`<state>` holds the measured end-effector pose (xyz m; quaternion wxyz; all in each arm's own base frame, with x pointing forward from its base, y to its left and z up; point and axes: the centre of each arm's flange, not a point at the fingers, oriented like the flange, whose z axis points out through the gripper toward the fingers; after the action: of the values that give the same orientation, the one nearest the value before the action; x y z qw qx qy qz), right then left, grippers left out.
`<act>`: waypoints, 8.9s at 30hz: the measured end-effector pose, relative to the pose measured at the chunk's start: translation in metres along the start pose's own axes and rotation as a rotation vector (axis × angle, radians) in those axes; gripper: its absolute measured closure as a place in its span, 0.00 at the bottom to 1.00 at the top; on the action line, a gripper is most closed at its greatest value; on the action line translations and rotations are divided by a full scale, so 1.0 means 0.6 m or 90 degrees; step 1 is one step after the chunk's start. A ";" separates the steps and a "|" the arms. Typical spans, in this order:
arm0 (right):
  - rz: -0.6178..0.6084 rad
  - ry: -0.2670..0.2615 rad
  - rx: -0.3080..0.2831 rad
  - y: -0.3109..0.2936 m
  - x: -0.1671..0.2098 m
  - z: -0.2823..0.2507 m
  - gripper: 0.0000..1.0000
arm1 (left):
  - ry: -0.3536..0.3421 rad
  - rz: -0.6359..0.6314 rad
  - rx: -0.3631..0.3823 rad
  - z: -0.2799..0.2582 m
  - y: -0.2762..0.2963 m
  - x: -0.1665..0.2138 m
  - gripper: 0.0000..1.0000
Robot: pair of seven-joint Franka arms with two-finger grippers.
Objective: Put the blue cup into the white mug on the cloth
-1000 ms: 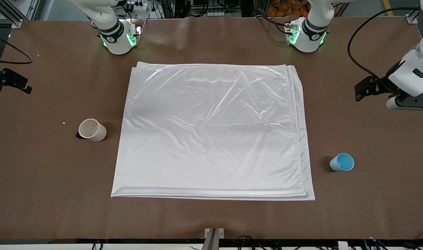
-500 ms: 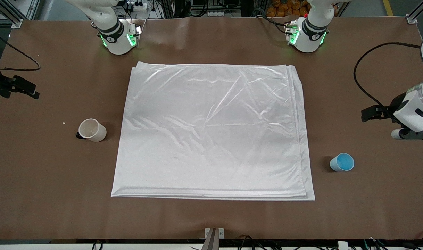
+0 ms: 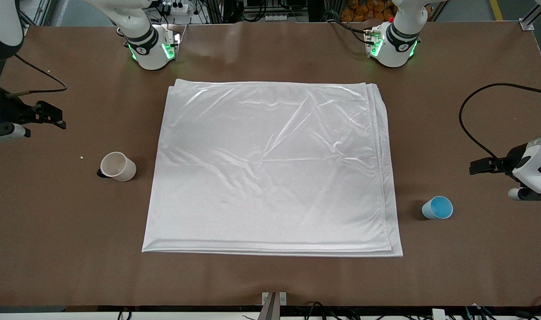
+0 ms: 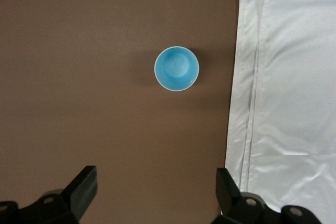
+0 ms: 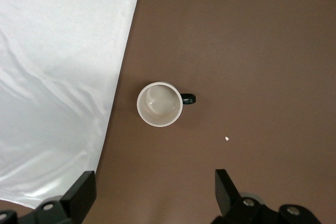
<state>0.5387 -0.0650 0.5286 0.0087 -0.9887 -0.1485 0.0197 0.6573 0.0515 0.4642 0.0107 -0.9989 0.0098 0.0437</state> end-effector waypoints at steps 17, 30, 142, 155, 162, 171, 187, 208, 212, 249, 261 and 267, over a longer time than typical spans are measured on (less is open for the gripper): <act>-0.256 -0.033 0.024 -0.004 -0.010 0.081 0.00 | 0.004 0.014 -0.016 0.148 -0.040 0.061 0.00; -0.441 -0.005 0.004 0.003 -0.002 0.126 0.00 | -0.003 0.017 -0.027 0.260 -0.037 0.090 0.00; -0.957 0.000 -0.057 0.105 0.046 0.515 0.81 | 0.068 0.019 -0.016 0.223 0.060 0.122 0.96; -0.920 0.011 -0.062 0.006 0.088 0.404 0.81 | 0.067 0.002 -0.030 0.212 0.096 0.120 0.96; -0.864 0.007 -0.046 -0.115 0.115 0.372 0.81 | 0.066 0.001 -0.030 0.212 0.095 0.120 0.96; -0.783 0.008 -0.041 -0.270 0.139 0.377 0.81 | 0.066 -0.004 -0.032 0.212 0.101 0.120 0.96; -0.663 -0.010 -0.040 -0.551 0.124 0.419 0.81 | 0.046 -0.045 -0.060 0.204 0.245 0.107 0.96; -0.599 -0.001 -0.064 -0.712 0.180 0.484 0.81 | 0.015 -0.122 -0.100 0.175 0.513 0.037 0.96; -0.591 0.003 -0.065 -0.739 0.188 0.496 0.81 | 0.008 -0.136 -0.110 0.168 0.557 0.019 0.96; -0.494 0.024 -0.075 -0.624 0.186 0.280 0.26 | -0.015 -0.095 -0.071 0.204 0.884 -0.181 0.96; -0.404 0.034 -0.079 -0.475 0.106 0.115 0.20 | 0.025 -0.070 -0.081 0.227 0.945 -0.213 0.96; -0.371 0.038 -0.101 -0.417 0.073 0.046 0.19 | 0.035 -0.075 -0.089 0.234 0.954 -0.214 0.96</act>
<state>0.5059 0.1870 0.5054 -0.0588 -0.9022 -0.4266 -0.0247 0.5052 -0.5153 0.3239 -0.0570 -0.9969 -0.0515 0.0161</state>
